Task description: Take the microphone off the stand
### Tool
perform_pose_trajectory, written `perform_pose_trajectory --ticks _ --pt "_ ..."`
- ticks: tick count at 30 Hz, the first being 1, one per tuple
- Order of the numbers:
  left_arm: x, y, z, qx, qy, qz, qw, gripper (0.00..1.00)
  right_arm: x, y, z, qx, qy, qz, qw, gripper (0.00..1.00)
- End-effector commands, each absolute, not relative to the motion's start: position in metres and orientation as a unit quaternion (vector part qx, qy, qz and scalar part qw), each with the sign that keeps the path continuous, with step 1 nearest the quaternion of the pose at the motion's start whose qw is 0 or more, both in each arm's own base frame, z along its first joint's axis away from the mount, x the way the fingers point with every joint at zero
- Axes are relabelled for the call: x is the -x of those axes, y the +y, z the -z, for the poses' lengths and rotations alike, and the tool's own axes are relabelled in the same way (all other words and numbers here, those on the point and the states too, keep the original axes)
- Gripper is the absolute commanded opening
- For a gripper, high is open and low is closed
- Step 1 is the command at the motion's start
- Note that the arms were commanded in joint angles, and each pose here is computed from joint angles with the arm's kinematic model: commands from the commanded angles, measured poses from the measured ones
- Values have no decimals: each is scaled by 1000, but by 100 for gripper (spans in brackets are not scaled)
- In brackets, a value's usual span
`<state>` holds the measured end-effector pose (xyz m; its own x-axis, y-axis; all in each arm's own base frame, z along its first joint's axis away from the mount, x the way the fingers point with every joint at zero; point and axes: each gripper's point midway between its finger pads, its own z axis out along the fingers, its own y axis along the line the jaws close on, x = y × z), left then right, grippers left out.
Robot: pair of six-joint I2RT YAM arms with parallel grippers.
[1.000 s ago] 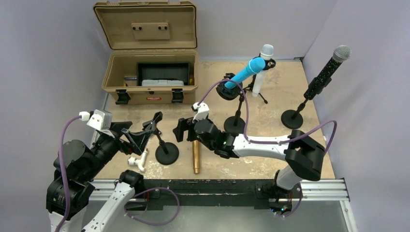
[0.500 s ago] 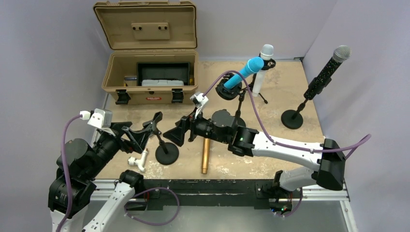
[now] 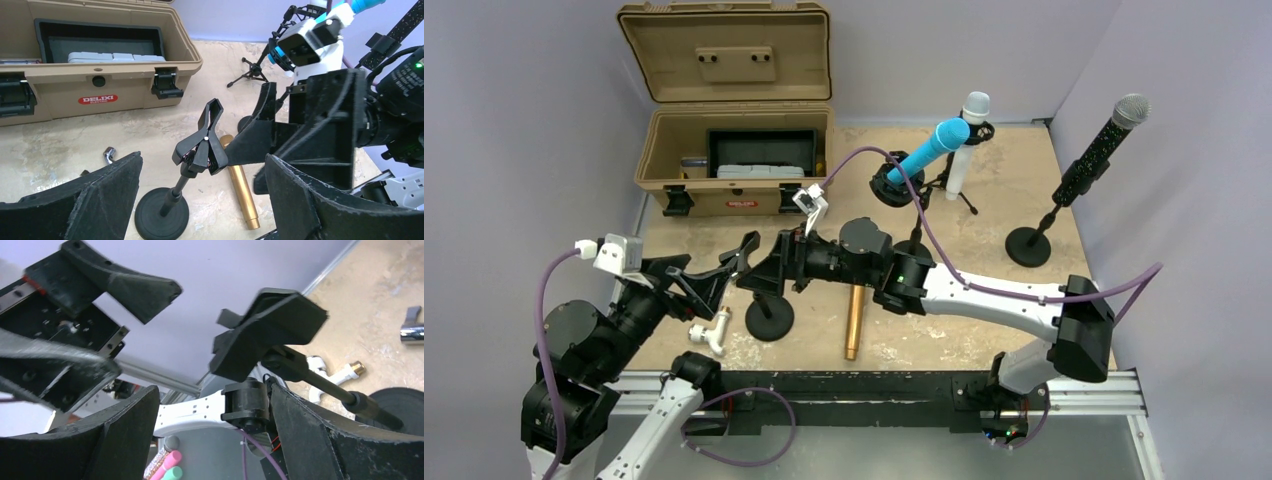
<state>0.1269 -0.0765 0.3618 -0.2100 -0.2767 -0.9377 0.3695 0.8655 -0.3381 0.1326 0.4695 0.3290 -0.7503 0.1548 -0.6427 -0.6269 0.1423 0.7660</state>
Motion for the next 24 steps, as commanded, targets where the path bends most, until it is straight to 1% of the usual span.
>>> perform_pose_trajectory --ticks 1,4,13,16,17,20,24 --pt "-128 -78 -370 -27 721 268 638 90 -147 473 -353 112 691 -640 317 80" --pt "-126 -79 -371 -29 719 272 640 90 -157 475 -346 91 700 -629 325 79" --pt "-125 -79 -369 -33 716 272 642 90 -172 490 -343 77 707 -617 339 78" --pt "-123 -77 -369 -32 715 269 645 90 -177 492 -334 71 716 -605 341 77" --pt "-123 -77 -369 -33 715 268 645 90 -180 492 -332 66 718 -601 345 75" --pt "-121 -74 -368 -32 714 263 648 90 -183 492 -322 64 725 -591 349 66" --pt "-121 -72 -366 -32 715 256 650 90 -185 490 -302 64 739 -575 346 62"
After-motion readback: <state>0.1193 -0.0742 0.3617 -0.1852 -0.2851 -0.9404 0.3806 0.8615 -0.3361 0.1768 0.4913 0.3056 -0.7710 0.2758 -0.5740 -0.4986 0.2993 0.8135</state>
